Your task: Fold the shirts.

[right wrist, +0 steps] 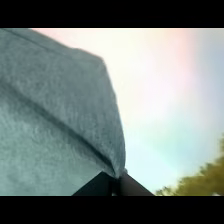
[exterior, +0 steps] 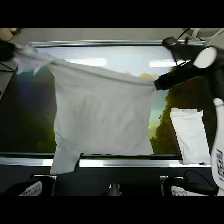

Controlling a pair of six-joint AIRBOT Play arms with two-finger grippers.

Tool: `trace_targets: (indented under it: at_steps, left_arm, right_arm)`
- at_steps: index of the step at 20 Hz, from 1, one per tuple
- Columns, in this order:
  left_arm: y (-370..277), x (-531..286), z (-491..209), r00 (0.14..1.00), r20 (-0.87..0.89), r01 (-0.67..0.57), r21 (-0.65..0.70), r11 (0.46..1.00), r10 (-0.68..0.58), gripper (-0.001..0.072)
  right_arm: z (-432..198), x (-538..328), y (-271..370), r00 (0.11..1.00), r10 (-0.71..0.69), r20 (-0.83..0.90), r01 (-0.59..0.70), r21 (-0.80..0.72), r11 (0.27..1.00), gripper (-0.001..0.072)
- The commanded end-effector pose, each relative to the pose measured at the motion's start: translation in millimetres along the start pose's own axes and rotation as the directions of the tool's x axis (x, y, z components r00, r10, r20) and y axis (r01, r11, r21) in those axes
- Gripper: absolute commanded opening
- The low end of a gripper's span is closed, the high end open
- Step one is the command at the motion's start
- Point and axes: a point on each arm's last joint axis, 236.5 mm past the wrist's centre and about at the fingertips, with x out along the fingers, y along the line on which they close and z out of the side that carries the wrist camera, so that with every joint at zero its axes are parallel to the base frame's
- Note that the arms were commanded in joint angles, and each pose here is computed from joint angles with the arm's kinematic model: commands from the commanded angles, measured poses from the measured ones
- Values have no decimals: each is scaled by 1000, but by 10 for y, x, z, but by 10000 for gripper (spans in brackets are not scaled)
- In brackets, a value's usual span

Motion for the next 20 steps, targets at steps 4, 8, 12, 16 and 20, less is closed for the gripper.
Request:
trace_targets:
  at_steps: [4, 8, 12, 16, 20]
  left_arm:
    - [-365, 1163, -1896, 860, -482, 126, -119, 985, -168, 24]
    - [-302, 930, -2106, 774, -606, 115, -151, 982, -184, 676]
    - [327, 240, -2403, 619, -780, -88, -183, 979, -90, 661]
    - [442, -407, -3203, 505, -853, -185, -257, 949, -133, 607]
    - [246, -793, -4058, 427, -883, -189, -297, 936, -194, 607]
  right_arm:
    - [-18, 1258, 204, 966, 260, -9, -249, 255, 934, 22]
    - [-99, 697, -42, 961, 274, -17, -266, 188, 945, 491]
    - [-951, -89, -501, 944, 211, -252, -168, 182, 969, 556]
    - [-1731, -140, -335, 899, 225, -375, -133, 255, 958, 541]
    - [-2175, 184, 169, 892, 319, -320, -209, 334, 919, 541]
